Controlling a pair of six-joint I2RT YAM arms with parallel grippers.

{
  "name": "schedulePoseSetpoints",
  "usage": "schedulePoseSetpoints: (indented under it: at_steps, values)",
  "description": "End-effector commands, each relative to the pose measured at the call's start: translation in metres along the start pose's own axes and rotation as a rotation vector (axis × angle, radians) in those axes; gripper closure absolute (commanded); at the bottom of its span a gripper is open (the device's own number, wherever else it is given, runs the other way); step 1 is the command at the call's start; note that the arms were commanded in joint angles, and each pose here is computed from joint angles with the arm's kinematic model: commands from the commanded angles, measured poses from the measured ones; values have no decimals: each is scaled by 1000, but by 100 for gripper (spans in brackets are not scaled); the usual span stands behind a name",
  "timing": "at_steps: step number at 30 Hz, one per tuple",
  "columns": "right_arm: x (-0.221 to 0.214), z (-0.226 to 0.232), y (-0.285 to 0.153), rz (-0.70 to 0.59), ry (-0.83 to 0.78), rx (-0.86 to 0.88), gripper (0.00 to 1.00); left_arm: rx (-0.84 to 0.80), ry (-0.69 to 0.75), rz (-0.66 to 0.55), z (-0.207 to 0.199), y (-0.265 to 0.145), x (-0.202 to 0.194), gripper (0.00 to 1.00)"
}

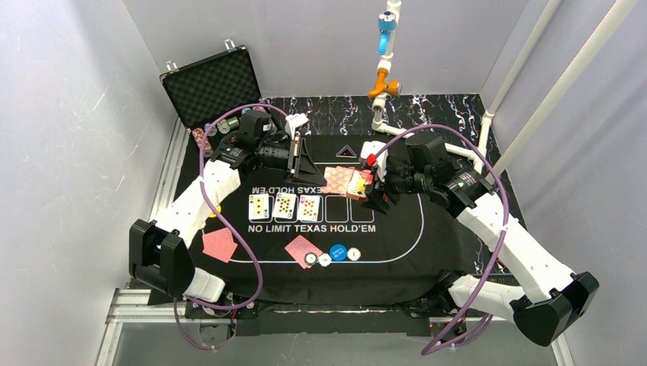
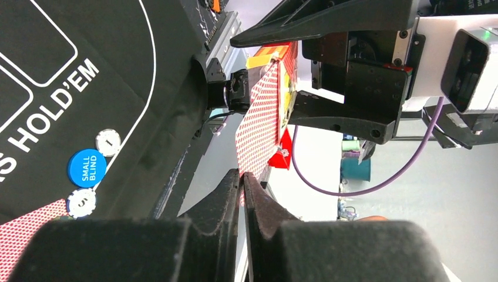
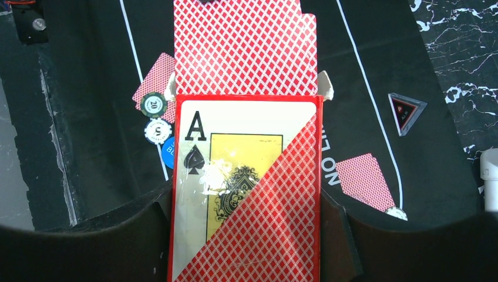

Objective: Distribute texas hold em gaming equipment

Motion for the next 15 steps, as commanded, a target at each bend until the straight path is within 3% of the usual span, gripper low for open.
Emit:
schedulePoseSetpoints:
  at_steps: [1,15]
  values:
    - [17,-3,-6,-79,-47,-34,99,-47,85,-8,-23,-9,-7,98]
    - [13,-1,-8,-62,-43,-39,99,-54,138,-34,-39,-21,-7,100]
Point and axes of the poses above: each gripper's point midway between its finger pads, its own y axis out along the fingers, its own z axis along the line the jaws close on, x = y × z, the point moved 10 cm from there along -y, back along the fingers, and after that the axes turned 6 degrees about -y, right-handed, at the moved point
